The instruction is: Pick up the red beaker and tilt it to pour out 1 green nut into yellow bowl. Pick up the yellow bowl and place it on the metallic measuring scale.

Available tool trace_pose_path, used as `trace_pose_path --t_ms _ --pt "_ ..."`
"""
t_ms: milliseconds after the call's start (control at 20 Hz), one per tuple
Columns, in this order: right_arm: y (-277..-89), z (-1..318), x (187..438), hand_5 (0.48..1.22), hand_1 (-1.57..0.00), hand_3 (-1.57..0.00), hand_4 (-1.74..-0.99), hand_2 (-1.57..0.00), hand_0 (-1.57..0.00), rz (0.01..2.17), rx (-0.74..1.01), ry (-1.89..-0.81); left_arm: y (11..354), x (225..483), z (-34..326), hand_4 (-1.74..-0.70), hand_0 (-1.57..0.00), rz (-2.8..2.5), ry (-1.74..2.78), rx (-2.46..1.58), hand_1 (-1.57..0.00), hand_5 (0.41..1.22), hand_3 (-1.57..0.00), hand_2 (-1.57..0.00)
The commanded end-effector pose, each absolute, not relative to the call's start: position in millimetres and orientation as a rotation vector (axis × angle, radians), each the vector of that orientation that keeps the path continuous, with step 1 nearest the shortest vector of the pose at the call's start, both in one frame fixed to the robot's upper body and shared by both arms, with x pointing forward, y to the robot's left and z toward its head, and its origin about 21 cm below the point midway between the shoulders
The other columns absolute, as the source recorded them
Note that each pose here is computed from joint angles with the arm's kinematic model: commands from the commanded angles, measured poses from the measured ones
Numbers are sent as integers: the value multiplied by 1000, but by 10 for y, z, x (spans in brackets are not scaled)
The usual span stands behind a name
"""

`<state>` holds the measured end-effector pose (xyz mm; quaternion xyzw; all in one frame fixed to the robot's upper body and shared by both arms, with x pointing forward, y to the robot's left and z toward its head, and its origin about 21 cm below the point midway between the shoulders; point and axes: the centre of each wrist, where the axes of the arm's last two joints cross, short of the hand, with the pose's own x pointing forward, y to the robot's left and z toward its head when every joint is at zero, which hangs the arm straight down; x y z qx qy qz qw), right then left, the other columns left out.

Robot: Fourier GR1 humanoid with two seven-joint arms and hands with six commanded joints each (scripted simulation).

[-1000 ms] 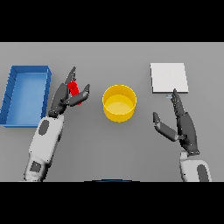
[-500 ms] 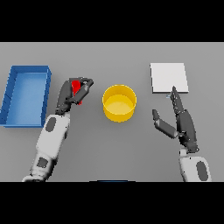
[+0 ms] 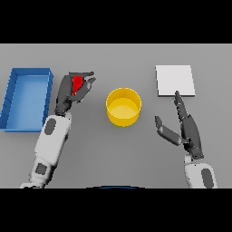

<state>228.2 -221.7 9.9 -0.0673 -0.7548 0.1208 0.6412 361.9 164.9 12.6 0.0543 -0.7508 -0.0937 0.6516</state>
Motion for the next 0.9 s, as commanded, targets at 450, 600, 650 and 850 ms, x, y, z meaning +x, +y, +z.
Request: trace_pose_path --t_ms 450,600,650,850 --pt "-2194 169 2261 705 1 1 -1243 1 1 294 -190 -1722 1599 3707 606 -1733 -1563 -740 -1660 308 -1563 1114 -1563 -1563" --pt "-2206 150 2237 714 1 1 -1251 1 1 302 -195 -1709 1554 3769 682 -1736 -1566 -889 -1648 377 -1566 1112 -1566 -1566" --pt "-2204 135 2212 717 1 1 -1254 1 1 306 -188 -1716 1535 3787 718 -1737 -1567 -982 -1636 437 -1567 1112 -1567 -1567" --pt "-2181 168 2246 721 1 1 -1267 1 1 290 -165 -1724 1334 3868 830 -1739 -1569 -1338 -1601 636 -1569 1152 -1569 -1569"
